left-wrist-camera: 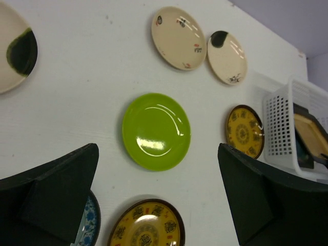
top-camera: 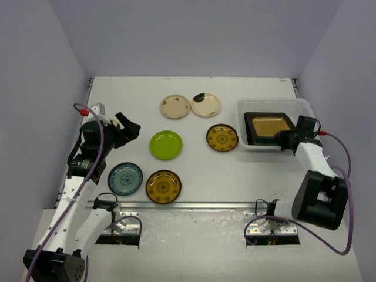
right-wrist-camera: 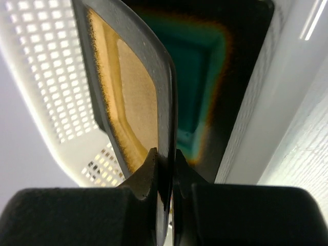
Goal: Place the plates into the plastic bin on the countertop
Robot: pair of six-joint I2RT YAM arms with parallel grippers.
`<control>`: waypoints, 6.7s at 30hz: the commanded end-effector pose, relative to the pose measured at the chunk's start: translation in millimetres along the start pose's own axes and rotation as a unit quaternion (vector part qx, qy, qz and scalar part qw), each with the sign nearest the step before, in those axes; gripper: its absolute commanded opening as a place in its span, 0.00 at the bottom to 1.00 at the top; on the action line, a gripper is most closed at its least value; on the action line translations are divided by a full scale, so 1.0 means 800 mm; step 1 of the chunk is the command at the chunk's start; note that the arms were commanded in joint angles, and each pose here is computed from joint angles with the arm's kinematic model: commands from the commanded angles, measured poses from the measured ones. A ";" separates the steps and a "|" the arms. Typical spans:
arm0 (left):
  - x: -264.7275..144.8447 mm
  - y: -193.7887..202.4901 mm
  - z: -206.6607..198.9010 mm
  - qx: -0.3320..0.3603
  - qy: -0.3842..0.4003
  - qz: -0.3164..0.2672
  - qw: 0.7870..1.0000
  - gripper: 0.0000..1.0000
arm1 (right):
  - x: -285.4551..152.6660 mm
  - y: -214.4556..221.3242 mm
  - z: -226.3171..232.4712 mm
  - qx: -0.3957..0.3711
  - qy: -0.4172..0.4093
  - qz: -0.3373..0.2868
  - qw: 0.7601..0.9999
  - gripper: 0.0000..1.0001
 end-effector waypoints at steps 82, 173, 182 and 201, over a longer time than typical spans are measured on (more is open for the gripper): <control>0.099 0.113 -0.055 -0.025 0.189 0.195 0.962 0.00 | -0.122 0.246 0.041 -0.562 -0.415 0.280 0.659 0.99; 0.452 0.092 0.048 -0.039 -0.113 0.218 0.969 0.39 | -0.194 0.113 0.030 -0.391 -0.476 0.228 0.754 0.99; 0.415 0.069 0.043 -0.016 -0.139 0.191 0.971 0.00 | -0.198 0.115 0.032 -0.390 -0.491 0.233 0.743 0.99; 0.105 0.083 -0.140 0.026 0.241 0.165 0.956 0.00 | -0.136 0.222 0.089 -0.482 -0.456 0.318 0.677 0.91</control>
Point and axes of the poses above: each gripper's point midway between its finger pads, its own x axis out along the fingers, its own z axis along the line the jaws close on, y = z × x, the point moved 7 cm from there along -x, back along the fingers, and after that the axes turned 5 degrees about -x, right-handed, at the moved point
